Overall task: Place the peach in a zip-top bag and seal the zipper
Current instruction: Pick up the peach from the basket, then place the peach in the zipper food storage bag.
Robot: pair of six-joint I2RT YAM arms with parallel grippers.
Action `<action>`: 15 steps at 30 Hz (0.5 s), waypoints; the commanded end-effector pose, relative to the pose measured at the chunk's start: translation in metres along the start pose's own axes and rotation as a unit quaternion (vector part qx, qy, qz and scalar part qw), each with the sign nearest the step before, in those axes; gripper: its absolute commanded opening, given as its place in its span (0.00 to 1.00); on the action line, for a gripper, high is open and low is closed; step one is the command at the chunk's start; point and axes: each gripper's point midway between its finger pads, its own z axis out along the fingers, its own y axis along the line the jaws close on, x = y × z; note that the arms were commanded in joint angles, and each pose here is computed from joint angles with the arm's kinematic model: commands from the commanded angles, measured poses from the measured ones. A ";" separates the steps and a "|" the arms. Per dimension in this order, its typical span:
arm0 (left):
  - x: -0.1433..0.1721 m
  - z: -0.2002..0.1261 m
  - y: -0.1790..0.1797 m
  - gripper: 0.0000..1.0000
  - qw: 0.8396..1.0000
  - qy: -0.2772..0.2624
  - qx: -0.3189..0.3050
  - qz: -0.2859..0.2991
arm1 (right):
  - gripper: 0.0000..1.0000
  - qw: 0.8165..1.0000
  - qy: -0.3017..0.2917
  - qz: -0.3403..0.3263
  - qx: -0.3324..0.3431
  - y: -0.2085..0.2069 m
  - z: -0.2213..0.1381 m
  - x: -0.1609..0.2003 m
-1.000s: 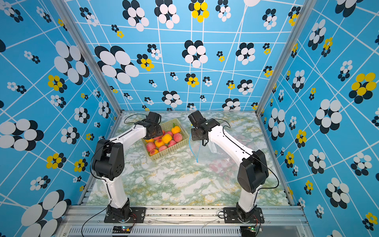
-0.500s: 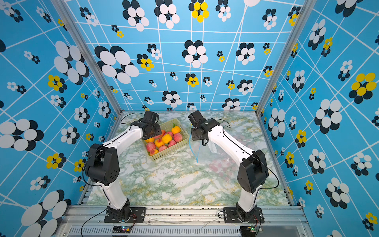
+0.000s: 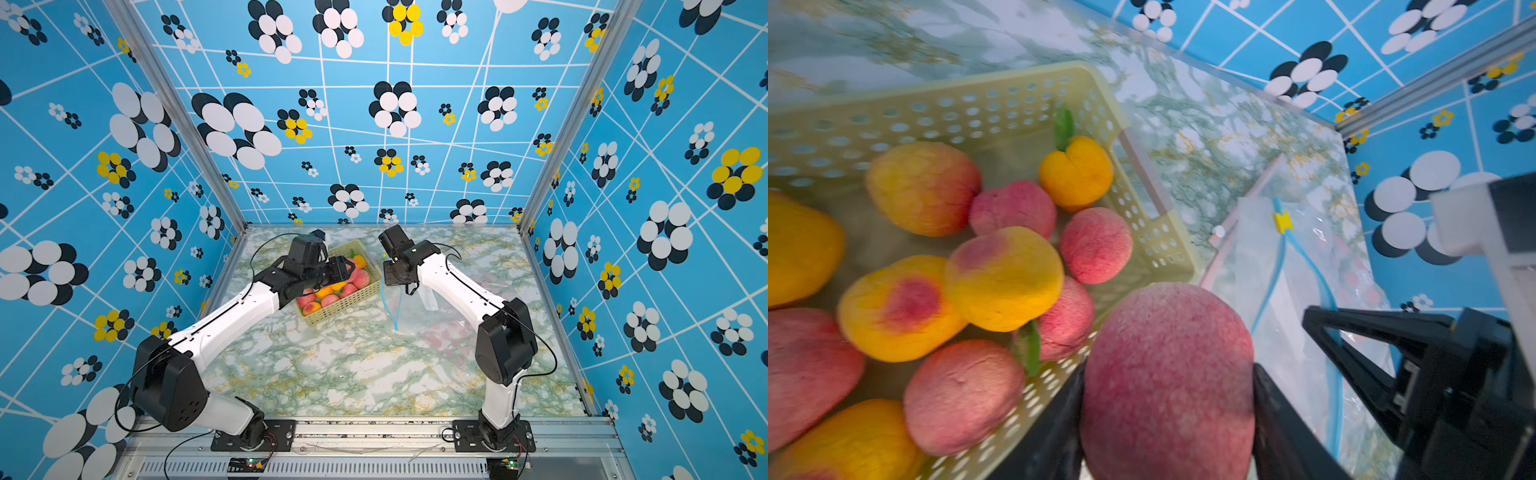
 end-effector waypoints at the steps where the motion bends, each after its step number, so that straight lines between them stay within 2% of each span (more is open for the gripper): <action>1: 0.006 -0.001 -0.042 0.45 0.996 -0.001 0.088 -0.007 | 0.00 0.999 -0.017 0.015 -0.026 0.012 -0.009 -0.012; 10: 0.030 0.018 -0.082 0.44 0.985 0.032 0.167 -0.013 | 0.00 0.999 -0.023 0.019 -0.035 0.014 -0.016 -0.014; 15: 0.039 0.027 -0.081 0.44 0.985 0.042 0.167 -0.014 | 0.00 0.999 -0.028 0.021 -0.035 0.013 -0.020 -0.015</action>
